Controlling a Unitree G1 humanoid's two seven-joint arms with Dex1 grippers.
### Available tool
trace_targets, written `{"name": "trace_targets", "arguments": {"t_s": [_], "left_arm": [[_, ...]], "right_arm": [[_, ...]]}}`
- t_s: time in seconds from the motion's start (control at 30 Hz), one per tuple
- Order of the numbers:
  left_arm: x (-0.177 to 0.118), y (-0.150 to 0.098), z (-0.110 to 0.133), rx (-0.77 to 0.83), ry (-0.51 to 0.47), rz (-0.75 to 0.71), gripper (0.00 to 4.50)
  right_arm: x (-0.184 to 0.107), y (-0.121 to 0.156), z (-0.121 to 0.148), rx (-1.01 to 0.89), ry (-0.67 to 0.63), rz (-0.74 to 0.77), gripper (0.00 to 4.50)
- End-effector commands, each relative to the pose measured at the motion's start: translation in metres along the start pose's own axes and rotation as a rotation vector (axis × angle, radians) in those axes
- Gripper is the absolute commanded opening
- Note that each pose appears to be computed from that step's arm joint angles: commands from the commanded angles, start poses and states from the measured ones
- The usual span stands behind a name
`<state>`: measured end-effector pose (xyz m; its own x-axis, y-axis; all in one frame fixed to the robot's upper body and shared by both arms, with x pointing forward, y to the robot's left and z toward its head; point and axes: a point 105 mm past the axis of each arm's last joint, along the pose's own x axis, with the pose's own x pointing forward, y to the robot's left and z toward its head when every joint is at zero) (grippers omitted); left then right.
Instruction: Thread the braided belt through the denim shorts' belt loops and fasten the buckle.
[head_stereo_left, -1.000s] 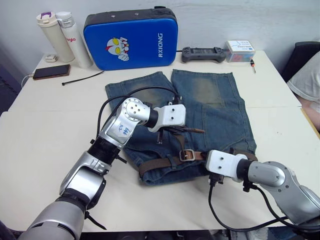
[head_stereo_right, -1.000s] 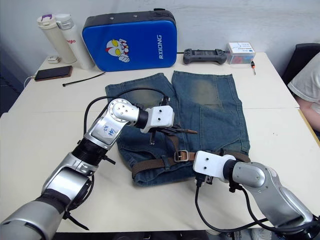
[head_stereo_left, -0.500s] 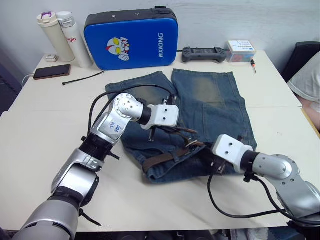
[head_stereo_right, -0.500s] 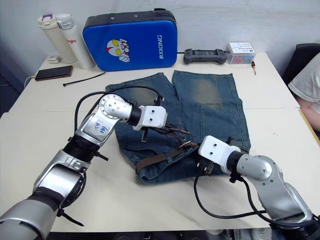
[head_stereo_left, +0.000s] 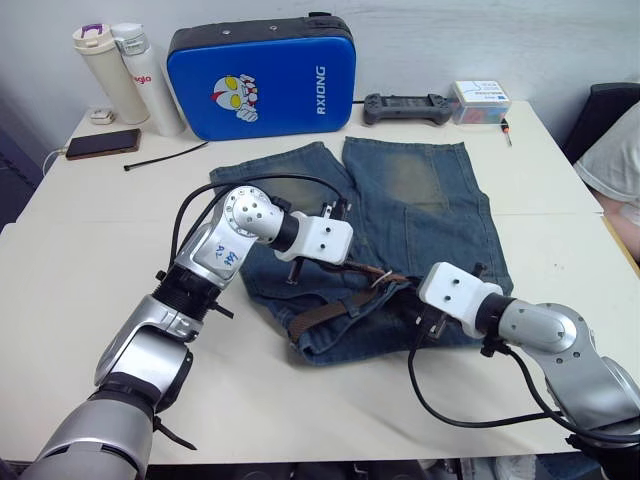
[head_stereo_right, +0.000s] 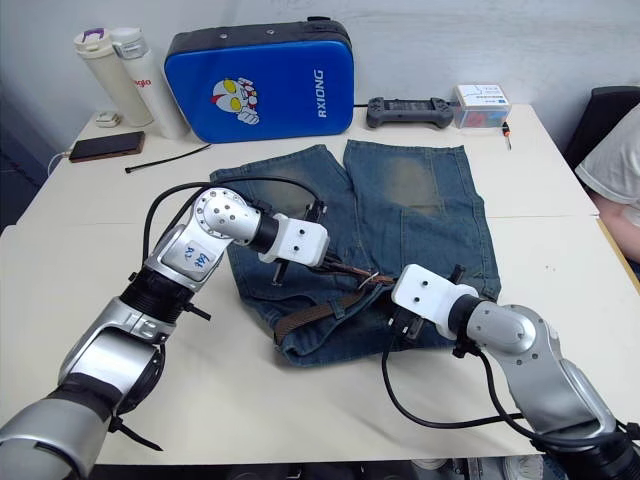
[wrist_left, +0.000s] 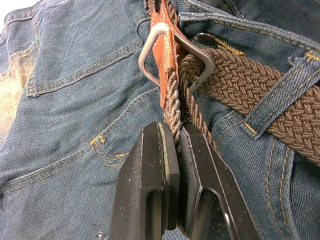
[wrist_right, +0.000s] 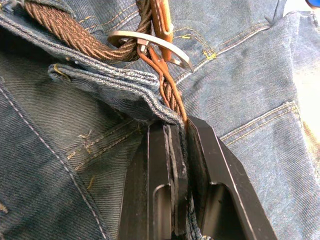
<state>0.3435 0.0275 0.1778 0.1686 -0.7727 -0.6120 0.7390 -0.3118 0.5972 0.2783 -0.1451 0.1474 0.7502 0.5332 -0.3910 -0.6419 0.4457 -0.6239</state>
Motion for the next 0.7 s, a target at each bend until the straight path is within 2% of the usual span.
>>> {"name": "trace_targets", "arguments": {"t_s": [0.03, 0.17, 0.27, 0.47, 0.7], "left_arm": [[0.001, 0.004, 0.004, 0.063, 0.023, -0.015, 0.00], [0.002, 0.001, -0.001, 0.068, 0.048, -0.035, 0.00], [0.004, 0.001, 0.001, 0.046, 0.029, -0.029, 0.00], [0.021, -0.001, 0.018, -0.001, -0.042, -0.023, 0.00], [0.035, -0.006, 0.029, -0.061, -0.062, -0.027, 0.00]], "right_arm": [[-0.005, -0.007, 0.019, -0.061, -0.049, -0.041, 0.07], [-0.006, -0.007, 0.018, -0.060, -0.045, -0.039, 0.07], [-0.006, -0.004, 0.019, -0.061, -0.048, -0.026, 0.07], [-0.001, 0.004, 0.023, -0.060, -0.067, 0.001, 0.07], [-0.001, 0.005, 0.025, -0.056, -0.075, 0.010, 0.07]]}}
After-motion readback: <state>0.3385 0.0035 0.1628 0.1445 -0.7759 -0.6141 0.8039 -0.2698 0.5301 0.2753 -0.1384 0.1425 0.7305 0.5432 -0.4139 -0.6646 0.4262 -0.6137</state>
